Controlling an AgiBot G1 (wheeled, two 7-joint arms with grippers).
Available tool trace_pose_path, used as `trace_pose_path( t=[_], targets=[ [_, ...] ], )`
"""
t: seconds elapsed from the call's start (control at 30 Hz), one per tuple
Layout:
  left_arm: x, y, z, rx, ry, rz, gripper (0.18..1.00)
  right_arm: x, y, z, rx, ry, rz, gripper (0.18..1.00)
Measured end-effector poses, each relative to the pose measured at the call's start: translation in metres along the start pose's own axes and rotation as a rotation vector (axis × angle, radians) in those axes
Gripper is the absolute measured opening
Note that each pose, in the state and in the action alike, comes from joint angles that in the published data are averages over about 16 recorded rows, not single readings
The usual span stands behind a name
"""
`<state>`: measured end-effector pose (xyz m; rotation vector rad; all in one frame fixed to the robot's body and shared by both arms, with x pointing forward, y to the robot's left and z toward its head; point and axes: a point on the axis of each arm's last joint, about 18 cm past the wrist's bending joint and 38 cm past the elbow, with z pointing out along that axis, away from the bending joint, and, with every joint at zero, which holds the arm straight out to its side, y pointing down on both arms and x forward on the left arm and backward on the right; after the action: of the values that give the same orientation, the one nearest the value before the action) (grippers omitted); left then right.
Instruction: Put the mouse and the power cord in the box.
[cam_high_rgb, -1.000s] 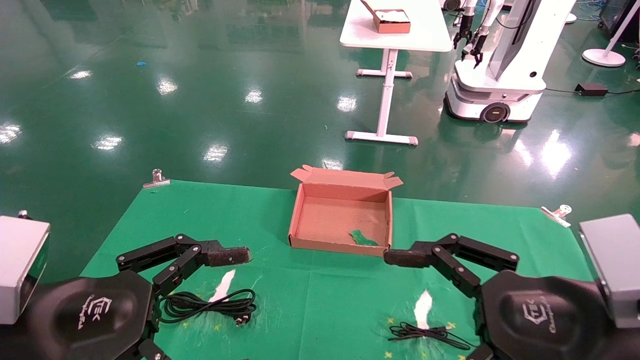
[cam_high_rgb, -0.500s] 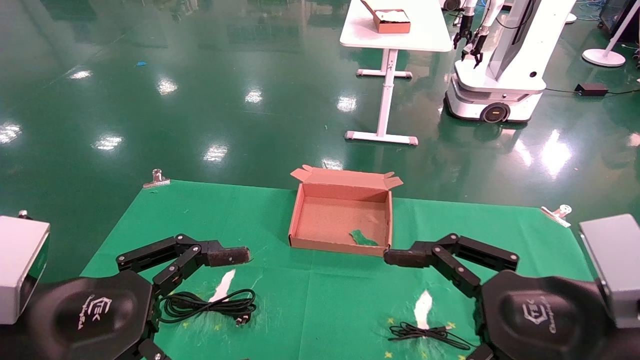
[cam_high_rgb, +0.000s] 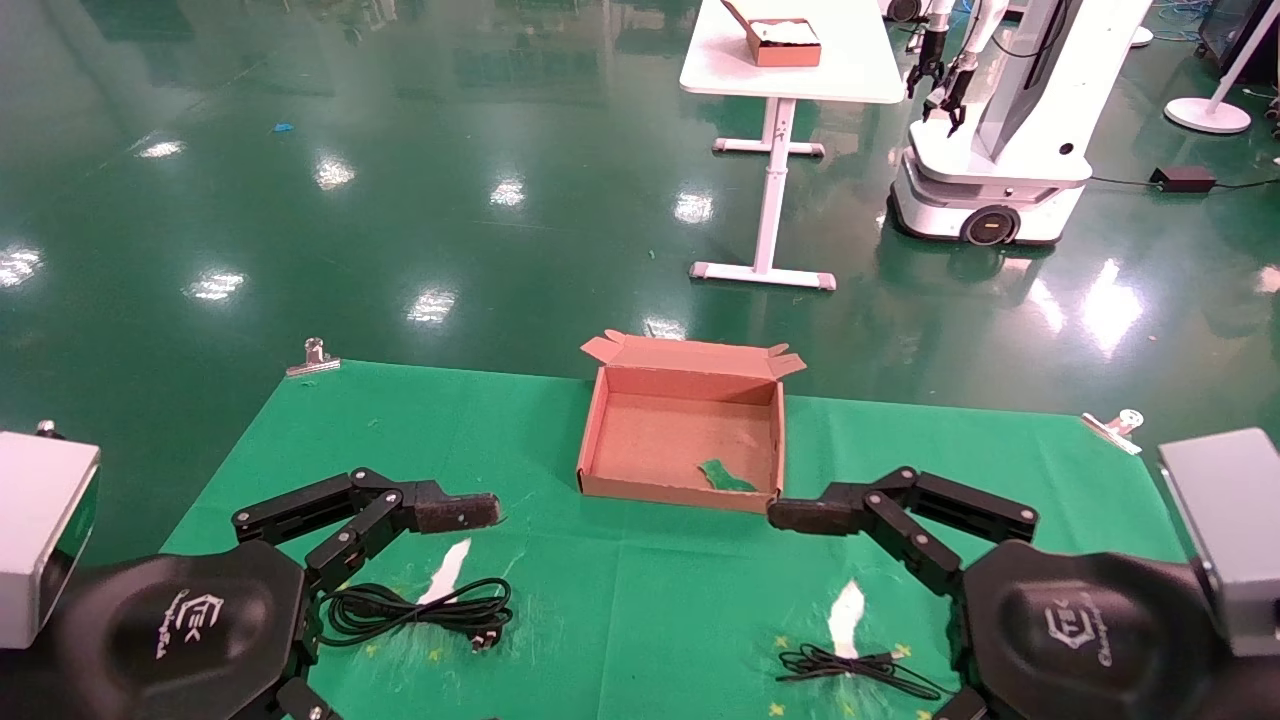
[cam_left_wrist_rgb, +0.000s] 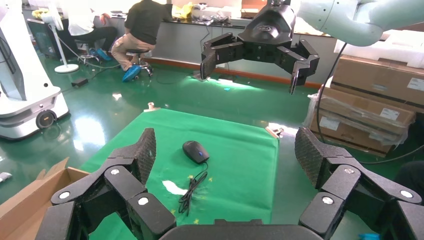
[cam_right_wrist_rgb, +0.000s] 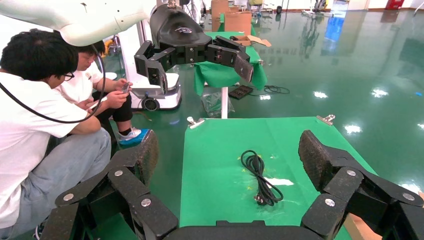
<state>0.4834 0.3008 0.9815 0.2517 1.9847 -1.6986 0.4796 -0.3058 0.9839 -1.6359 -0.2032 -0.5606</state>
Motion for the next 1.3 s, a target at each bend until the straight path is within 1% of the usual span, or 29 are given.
trace_pose_path(
  t=[0.13, 0.3, 0.4, 0.5, 0.57, 0.77, 0.93, 1.17, 1.3],
  targets=[
    [-0.005, 0.021, 0.004, -0.141, -0.013, 0.040, 1.000, 0.002, 0.015, -0.002, -0.088, 0.016, 0.015, 1.001],
    [-0.018, 0.056, 0.006, -0.378, -0.038, 0.107, 1.000, 0.009, 0.038, -0.006, -0.227, 0.044, 0.038, 1.001],
    [-0.029, 0.072, 0.005, -0.513, -0.054, 0.164, 1.000, 0.014, 0.051, -0.010, -0.319, 0.064, 0.050, 1.001],
    [-0.039, 0.083, 0.004, -0.611, -0.069, 0.209, 1.000, 0.019, 0.059, -0.011, -0.385, 0.081, 0.056, 1.001],
    [-0.043, 0.088, 0.004, -0.653, -0.076, 0.225, 1.000, 0.022, 0.062, -0.012, -0.410, 0.089, 0.058, 1.001],
    [-0.053, 0.097, 0.006, -0.720, -0.095, 0.246, 1.000, 0.026, 0.066, -0.011, -0.441, 0.098, 0.063, 1.001],
    [-0.063, 0.114, 0.012, -0.802, -0.116, 0.240, 1.000, 0.026, 0.065, -0.013, -0.444, 0.102, 0.065, 1.001],
    [-0.090, 0.145, 0.030, -0.973, -0.186, 0.242, 1.000, 0.024, 0.063, -0.016, -0.438, 0.118, 0.070, 1.001],
    [-0.107, 0.155, 0.044, -1.058, -0.238, 0.249, 1.000, 0.023, 0.061, -0.018, -0.429, 0.129, 0.074, 1.001]
  ],
)
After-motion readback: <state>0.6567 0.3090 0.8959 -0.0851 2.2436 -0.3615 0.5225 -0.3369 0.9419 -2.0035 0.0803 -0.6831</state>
